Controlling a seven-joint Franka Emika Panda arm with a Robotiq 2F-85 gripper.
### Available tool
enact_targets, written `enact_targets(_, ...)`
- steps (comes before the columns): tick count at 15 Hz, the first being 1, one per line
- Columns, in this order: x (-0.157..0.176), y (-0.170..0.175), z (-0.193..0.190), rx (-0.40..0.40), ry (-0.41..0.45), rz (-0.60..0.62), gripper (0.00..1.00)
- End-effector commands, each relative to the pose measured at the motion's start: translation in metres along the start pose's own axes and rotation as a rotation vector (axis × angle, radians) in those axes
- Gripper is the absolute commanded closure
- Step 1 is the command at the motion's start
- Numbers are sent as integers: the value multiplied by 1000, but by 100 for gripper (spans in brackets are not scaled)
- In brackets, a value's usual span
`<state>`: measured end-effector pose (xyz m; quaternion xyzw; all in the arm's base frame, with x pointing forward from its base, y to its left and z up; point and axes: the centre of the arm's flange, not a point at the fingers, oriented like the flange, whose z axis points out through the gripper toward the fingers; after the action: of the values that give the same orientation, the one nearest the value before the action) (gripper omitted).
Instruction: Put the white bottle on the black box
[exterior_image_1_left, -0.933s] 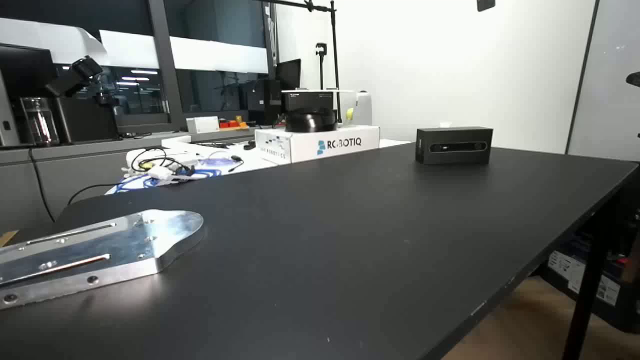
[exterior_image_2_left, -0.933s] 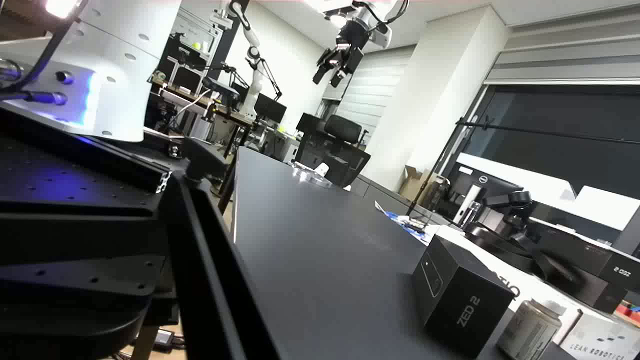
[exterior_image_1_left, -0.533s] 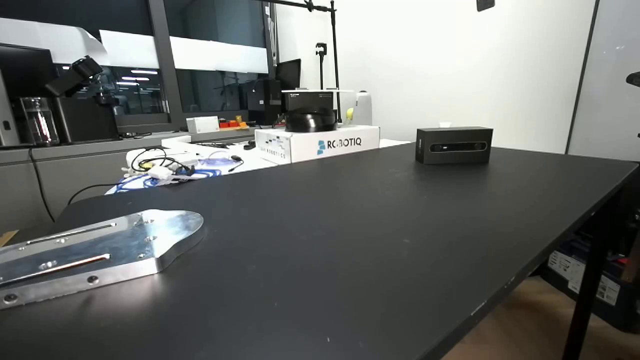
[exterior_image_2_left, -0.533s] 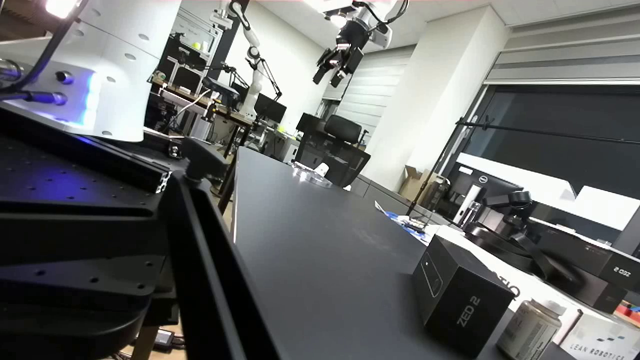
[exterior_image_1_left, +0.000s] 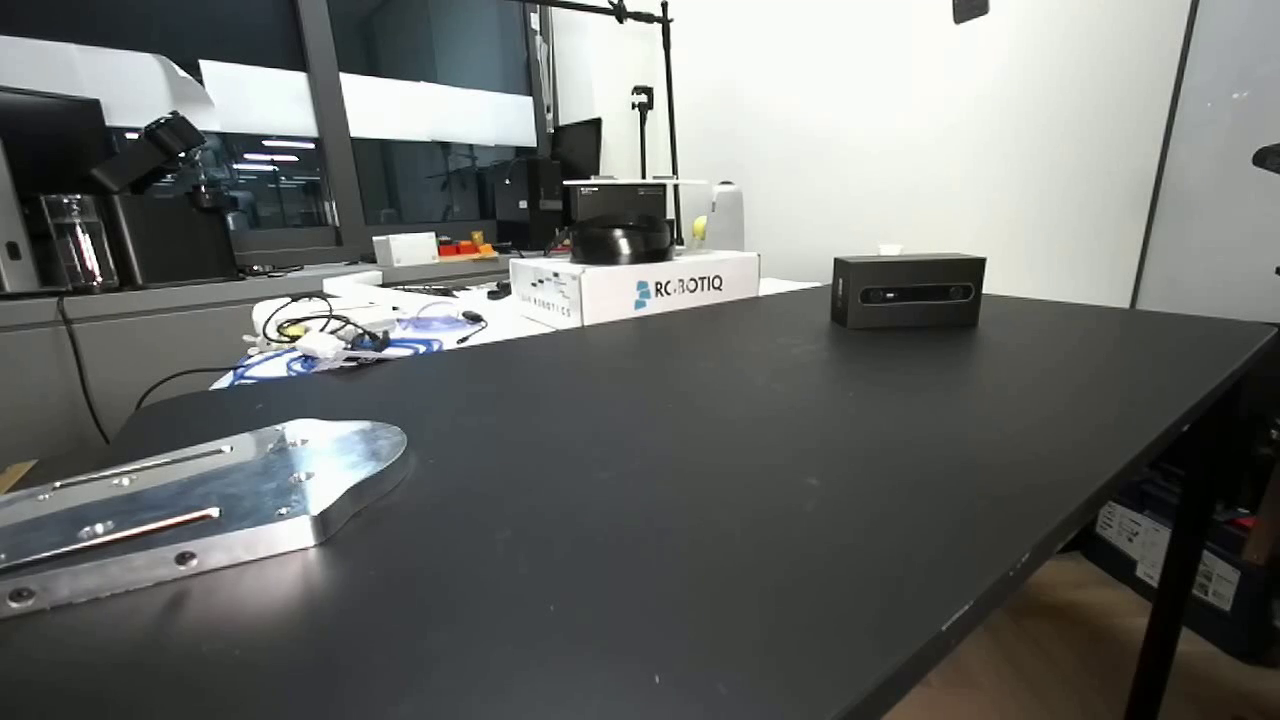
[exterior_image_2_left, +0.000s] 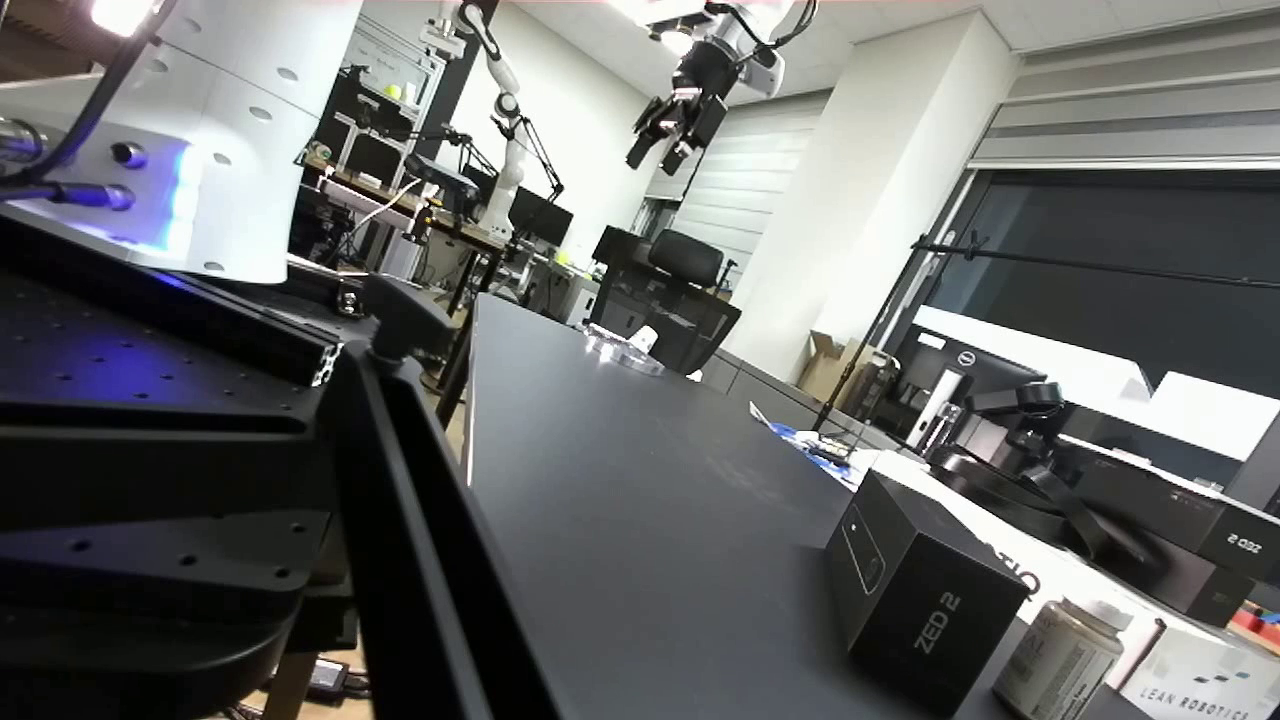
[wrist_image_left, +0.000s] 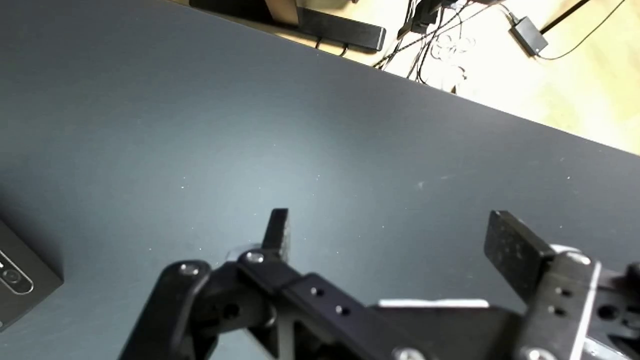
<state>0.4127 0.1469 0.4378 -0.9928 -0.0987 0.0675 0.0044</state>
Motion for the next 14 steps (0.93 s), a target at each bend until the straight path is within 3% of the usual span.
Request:
enact_targets(1, 25, 21, -6, -12, 39, 58, 0)
enact_targets(6, 92, 111, -10, -36, 116, 198, 0)
enact_targets(14, 150, 334, -4, 2, 260, 537, 0)
